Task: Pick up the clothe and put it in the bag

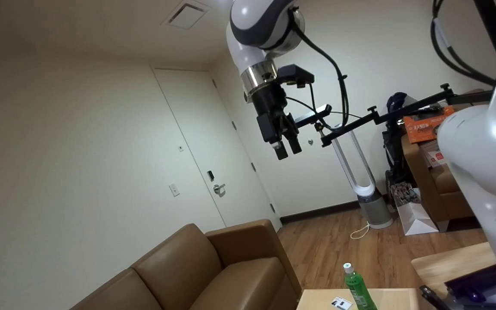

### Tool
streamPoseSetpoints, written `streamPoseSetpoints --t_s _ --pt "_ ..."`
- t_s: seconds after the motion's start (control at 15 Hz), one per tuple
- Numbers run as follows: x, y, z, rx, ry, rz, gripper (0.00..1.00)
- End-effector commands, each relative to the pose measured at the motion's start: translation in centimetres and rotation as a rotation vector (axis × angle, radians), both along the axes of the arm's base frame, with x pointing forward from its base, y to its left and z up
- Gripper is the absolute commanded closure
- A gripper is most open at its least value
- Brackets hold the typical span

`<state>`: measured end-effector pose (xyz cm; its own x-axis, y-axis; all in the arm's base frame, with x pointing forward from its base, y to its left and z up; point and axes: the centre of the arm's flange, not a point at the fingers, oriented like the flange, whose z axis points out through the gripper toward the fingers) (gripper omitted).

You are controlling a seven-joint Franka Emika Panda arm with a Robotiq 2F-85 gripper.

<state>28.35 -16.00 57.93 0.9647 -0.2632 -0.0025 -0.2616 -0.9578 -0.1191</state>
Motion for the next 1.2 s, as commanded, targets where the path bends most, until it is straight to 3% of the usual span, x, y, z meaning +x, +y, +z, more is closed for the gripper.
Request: streamPoseSetpoints --t_s 0.0,0.13,0.33,0.53,0.67,0.93,1.13 --pt "5.3 0.7 0.5 -0.051 0.036 0.019 0.0" --pt "8.2 1.2 -0.9 -0.055 0.062 0.045 0.0" --pt "12.1 2.9 -5.5 -0.029 0.174 0.087 0.0" --pt "13.5 4.7 -10.7 -0.002 0.273 0.117 0.0" --pt "14.0 5.3 -12.5 -0.025 0.277 0.112 0.0" --pt "13.4 4.8 -12.6 -0.023 0.291 0.133 0.0" --pt "13.7 5.2 -13.0 -0.028 0.247 0.117 0.0"
